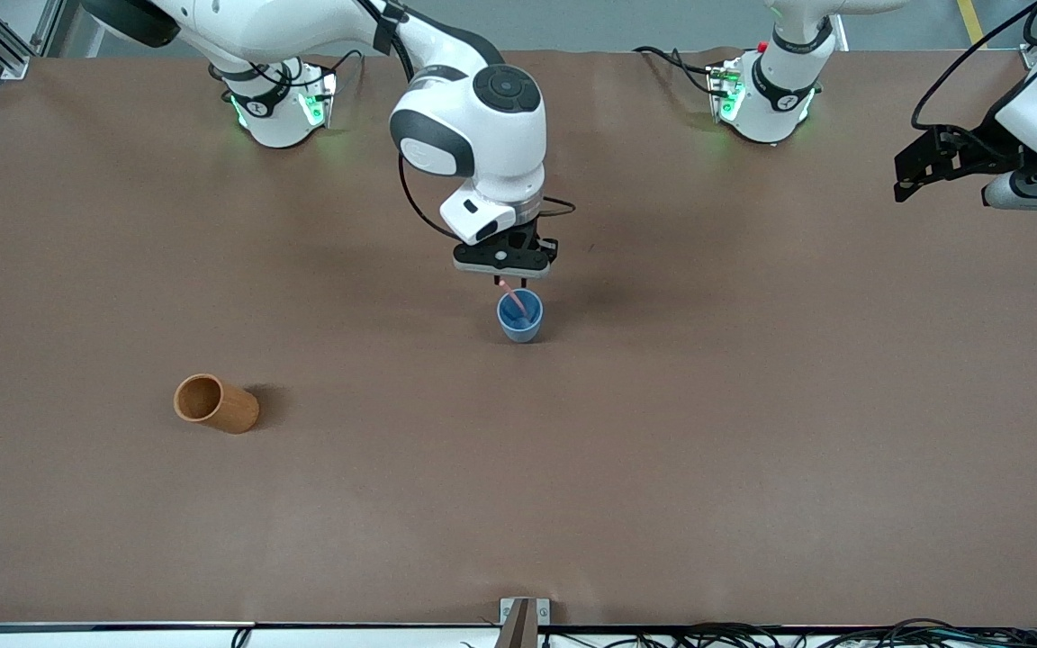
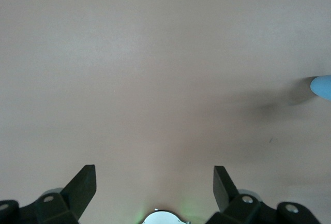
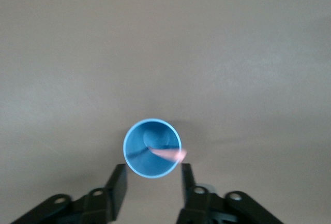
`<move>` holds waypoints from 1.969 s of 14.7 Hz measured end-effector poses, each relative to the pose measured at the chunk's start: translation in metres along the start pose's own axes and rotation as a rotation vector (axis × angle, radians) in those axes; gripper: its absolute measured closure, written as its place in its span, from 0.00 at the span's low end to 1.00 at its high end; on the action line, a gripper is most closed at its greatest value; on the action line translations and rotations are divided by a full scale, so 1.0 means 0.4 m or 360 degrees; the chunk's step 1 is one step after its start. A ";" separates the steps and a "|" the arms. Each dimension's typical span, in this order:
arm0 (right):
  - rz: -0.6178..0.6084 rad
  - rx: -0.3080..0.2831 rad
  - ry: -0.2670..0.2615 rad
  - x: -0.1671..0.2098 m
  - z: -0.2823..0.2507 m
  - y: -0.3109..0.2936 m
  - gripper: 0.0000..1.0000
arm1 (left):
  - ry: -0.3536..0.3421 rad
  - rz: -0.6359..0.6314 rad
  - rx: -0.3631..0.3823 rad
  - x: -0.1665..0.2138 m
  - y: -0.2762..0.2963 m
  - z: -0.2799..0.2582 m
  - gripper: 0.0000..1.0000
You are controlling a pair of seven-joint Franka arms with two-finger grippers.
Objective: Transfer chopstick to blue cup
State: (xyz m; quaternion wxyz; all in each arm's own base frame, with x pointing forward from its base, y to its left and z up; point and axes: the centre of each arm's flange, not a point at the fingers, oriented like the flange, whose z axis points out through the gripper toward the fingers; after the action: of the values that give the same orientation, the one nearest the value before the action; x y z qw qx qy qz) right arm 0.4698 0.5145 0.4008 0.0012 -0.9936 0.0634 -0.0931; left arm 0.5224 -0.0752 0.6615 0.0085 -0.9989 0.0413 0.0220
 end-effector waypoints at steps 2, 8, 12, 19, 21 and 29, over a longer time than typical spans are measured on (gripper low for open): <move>-0.0014 0.0005 0.0025 0.043 -0.036 0.014 0.28 | -0.0002 -0.0005 0.0000 0.000 -0.004 0.001 0.00; -0.0162 -0.0113 -0.0064 0.239 -0.245 0.248 0.00 | -0.0007 0.0004 0.0019 0.002 -0.029 0.004 0.00; -0.0115 -0.0067 -0.0063 0.421 -0.477 0.641 0.00 | -0.0029 -0.0011 0.0029 0.001 -0.033 0.019 0.00; 0.0013 -0.0202 -0.0101 0.477 -0.545 1.115 0.00 | -0.0019 -0.0063 0.0037 -0.030 -0.044 0.032 0.00; 0.0065 -0.0180 -0.0163 0.468 -0.555 1.195 0.00 | -0.0020 -0.0061 0.0037 -0.032 -0.045 0.032 0.00; -0.0038 -0.0082 -0.0172 0.446 -0.677 1.318 0.00 | 0.0000 -0.0062 0.0036 -0.029 -0.046 0.028 0.00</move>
State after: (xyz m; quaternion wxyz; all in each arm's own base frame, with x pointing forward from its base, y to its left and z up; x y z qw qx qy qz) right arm 0.5273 -0.0285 0.6924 -0.0220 -0.9976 0.0538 -0.0376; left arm 0.5119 -0.0558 0.6510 0.0203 -0.9993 0.0220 0.0214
